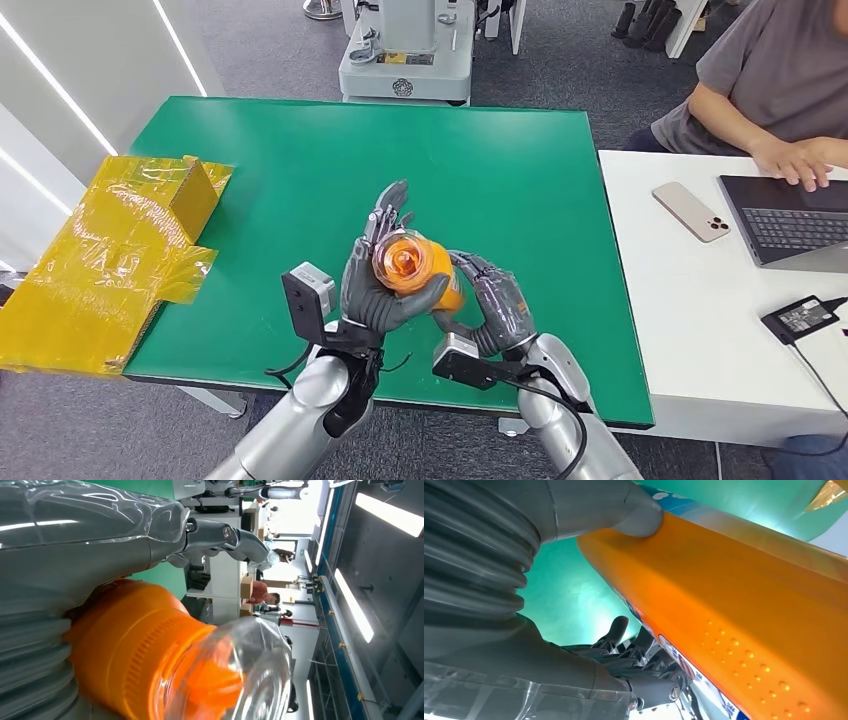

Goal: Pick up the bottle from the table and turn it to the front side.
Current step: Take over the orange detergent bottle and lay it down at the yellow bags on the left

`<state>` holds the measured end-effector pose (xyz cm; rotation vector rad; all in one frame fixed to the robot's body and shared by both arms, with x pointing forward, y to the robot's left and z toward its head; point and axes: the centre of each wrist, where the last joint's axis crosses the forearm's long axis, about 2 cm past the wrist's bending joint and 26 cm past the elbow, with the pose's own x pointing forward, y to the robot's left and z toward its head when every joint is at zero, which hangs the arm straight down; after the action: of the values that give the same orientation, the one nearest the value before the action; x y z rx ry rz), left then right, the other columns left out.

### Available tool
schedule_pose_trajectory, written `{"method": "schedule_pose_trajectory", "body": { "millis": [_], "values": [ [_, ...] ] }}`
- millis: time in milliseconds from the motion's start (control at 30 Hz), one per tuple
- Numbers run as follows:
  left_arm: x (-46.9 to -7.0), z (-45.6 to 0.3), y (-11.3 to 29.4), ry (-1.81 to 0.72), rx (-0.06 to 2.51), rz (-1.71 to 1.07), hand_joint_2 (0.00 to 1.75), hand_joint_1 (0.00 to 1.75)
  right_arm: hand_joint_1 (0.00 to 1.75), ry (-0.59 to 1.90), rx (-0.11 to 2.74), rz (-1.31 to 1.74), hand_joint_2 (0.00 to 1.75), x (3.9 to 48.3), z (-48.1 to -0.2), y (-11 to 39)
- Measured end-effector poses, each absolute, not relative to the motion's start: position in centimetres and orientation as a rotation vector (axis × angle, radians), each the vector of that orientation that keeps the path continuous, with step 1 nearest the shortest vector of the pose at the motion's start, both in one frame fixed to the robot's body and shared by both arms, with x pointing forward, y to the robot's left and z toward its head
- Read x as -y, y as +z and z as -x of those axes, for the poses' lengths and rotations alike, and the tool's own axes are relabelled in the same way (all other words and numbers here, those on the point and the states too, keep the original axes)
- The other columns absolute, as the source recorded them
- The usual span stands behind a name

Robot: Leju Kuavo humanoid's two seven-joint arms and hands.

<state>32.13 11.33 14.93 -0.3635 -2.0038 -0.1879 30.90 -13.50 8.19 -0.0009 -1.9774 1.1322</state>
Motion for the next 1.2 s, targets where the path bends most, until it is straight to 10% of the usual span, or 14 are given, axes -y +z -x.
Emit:
{"method": "schedule_pose_trajectory", "body": {
  "millis": [633, 767, 1200],
  "values": [
    [-11.7, -32.0, 14.5, -0.168, 2.003, 0.347, 1.75, 1.75, 1.73, 1.123, 1.969, -0.001, 1.75, 13.6, -30.9, 7.9],
    [-11.8, -32.0, 14.5, -0.166, 2.006, 0.341, 1.75, 1.75, 0.1, 1.115, 1.973, 0.024, 1.75, 13.7, -30.8, 7.9],
    [-11.9, -31.6, 14.2, -0.138, 2.02, 0.3, 1.75, 1.75, 0.0, 0.89, 2.07, 0.172, 1.75, 12.6, -29.2, 9.5]
  ]
}}
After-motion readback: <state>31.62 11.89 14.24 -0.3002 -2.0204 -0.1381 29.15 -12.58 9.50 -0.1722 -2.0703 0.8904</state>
